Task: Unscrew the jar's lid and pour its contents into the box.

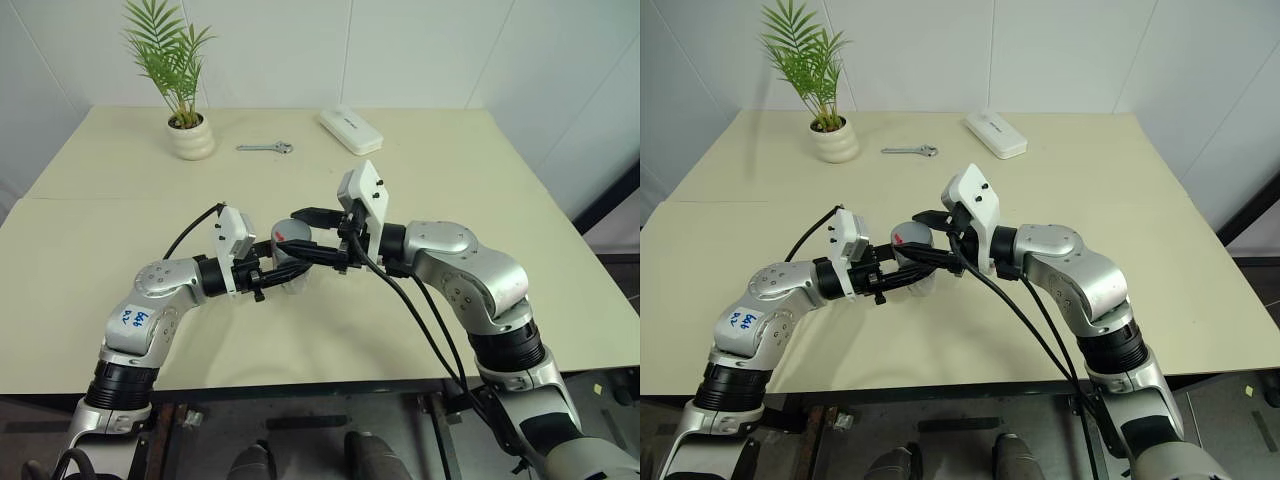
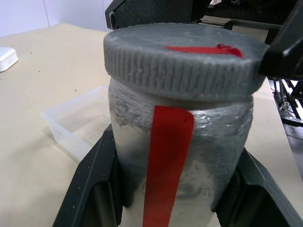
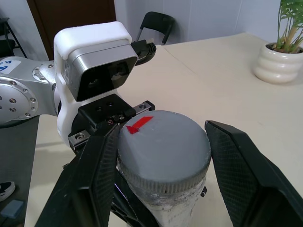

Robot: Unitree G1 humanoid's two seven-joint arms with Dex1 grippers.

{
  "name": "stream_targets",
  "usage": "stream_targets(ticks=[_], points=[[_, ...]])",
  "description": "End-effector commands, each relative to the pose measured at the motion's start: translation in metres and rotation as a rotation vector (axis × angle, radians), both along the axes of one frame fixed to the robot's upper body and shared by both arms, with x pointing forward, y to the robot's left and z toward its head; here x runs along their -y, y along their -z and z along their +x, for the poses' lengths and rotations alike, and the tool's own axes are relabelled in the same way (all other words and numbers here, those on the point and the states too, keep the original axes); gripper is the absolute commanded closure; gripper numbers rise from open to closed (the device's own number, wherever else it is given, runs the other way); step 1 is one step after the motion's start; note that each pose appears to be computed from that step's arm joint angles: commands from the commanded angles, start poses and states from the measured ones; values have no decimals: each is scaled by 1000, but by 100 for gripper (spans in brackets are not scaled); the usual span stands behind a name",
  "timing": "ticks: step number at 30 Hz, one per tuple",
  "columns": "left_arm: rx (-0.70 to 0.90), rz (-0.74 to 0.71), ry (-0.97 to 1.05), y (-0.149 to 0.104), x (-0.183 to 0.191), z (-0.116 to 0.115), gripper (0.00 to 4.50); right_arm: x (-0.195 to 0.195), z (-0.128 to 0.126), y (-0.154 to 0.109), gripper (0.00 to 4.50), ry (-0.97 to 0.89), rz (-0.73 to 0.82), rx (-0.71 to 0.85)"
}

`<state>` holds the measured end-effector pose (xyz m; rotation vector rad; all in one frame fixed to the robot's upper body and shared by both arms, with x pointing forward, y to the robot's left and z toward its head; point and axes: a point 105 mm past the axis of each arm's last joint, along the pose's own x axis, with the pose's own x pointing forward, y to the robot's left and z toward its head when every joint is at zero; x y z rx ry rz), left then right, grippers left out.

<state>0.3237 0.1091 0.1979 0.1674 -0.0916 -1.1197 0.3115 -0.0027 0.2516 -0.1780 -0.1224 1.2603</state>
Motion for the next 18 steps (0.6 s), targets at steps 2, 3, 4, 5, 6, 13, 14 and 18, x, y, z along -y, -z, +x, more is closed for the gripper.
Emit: stream_targets(ticks=[2,3,4,5,6,13,14,18], points=[[65,-13,22,-16,5,-4,258,-3,-10,-6,200,-62,33,20],[66,-13,32,-17,5,-4,258,-3,-14,-6,200,-94,38,17],[66,-13,40,-17,5,-4,258,-3,-17,-7,200,-117,42,15],[64,-14,61,-17,6,-5,258,-2,-20,-7,200,-150,45,9],[53,-28,113,-18,8,-8,258,-1,-27,-7,200,-206,47,12],[2,34,418,-11,14,-27,258,3,-42,-16,200,-432,-17,34],[8,41,423,-11,14,-26,258,4,-42,-16,200,-441,-33,39],[-1,64,496,-11,16,-27,258,10,-37,-15,200,-464,-92,42]])
